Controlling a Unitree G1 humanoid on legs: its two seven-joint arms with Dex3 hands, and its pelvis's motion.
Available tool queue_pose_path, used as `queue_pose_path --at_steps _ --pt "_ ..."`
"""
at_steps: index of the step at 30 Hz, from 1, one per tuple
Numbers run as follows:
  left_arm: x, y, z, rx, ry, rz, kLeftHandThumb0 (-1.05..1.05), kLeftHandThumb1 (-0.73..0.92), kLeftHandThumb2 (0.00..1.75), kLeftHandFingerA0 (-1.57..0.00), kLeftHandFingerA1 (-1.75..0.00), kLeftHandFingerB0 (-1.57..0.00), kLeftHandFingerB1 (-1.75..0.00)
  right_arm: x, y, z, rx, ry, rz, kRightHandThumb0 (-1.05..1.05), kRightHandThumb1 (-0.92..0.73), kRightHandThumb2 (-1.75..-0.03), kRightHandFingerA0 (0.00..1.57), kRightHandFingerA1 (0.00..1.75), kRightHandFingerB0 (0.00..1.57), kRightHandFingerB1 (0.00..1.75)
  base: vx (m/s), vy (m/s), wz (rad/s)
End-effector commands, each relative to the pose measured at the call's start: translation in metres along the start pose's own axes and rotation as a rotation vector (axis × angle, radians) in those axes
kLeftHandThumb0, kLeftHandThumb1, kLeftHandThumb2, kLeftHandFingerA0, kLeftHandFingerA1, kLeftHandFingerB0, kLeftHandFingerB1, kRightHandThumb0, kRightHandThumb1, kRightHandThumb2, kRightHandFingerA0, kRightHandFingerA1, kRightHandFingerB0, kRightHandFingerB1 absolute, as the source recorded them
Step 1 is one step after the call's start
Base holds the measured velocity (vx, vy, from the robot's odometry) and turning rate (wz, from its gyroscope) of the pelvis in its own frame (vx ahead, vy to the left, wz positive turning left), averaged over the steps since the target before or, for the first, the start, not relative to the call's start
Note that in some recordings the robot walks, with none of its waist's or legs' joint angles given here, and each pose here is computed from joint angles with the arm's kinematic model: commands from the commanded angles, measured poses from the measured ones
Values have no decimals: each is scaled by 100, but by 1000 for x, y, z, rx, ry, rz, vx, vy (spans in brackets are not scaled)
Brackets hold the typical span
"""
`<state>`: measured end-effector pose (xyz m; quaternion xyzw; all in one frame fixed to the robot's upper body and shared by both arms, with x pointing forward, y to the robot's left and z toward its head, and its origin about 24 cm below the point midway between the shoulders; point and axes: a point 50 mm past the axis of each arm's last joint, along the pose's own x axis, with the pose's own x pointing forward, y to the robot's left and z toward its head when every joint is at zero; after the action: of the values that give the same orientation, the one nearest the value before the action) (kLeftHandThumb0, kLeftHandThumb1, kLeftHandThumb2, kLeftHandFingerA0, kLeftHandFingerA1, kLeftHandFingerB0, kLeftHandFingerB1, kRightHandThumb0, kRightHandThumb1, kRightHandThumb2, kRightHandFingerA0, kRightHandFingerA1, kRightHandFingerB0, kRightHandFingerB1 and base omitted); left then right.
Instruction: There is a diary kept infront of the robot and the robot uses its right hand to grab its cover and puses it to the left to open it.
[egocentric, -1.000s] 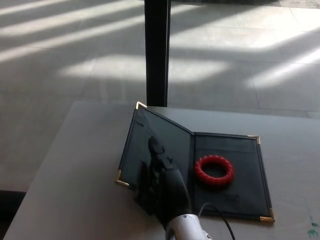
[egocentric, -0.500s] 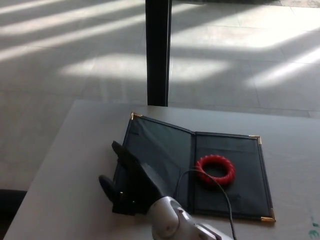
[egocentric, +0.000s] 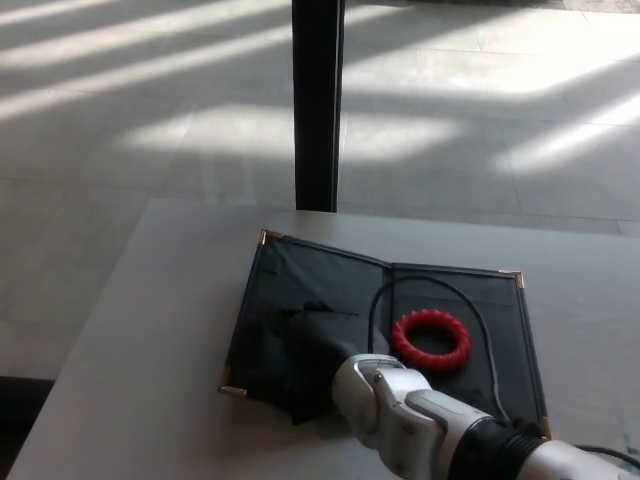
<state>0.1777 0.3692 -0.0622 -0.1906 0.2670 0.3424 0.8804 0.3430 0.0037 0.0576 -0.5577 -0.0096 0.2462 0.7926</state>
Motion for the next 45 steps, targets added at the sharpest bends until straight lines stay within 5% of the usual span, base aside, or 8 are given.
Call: queue_pose_path --at_steps 1,5,6,19,34,35,36,45 --pt "-3 11 14 99 -76 3 -62 75 114 -34 -61 -18 -51 -8 -61 -23 45 77 107 -99 -89 -130 0 21 0 23 0 0 0" --pt "-5 18 9 72 -68 46 -67 92 70 -39 -52 -36 -46 -20 -97 -9 319 -27 47 -93 -92 -80 0 32 0 26 0 0 0" --pt "-5 20 7 83 -52 52 -72 92 68 -39 -52 -35 -46 -41 -148 -4 586 -140 -46 -94 -87 -125 0 21 5 24 0 0 0" --pt "-9 35 1 56 -44 98 -73 90 67 -44 -50 -40 -45 -193 -258 -121 1331 -399 -603 -90 -82 -124 3 29 0 28 0 0 0" --pt "-12 44 4 30 -61 117 -72 92 68 -42 -54 -39 -47 -397 -150 -287 939 280 -1367 -80 -91 -79 24 62 23 46 0 0 0" --pt "-12 45 5 33 -58 130 -71 73 109 -41 -63 -36 -57 -406 -143 -290 947 312 -1390 -85 -92 -77 20 64 22 45 0 0 0" --pt "-12 45 5 29 -57 134 -71 92 68 -46 -55 -39 -47 -411 -140 -293 946 327 -1400 -84 -92 -77 19 65 20 46 0 0 0" --pt "-15 51 5 32 -60 125 -72 92 68 -41 -55 -36 -46 -474 -96 -308 814 616 -1568 -81 -92 -76 7 70 20 52 0 0 0"
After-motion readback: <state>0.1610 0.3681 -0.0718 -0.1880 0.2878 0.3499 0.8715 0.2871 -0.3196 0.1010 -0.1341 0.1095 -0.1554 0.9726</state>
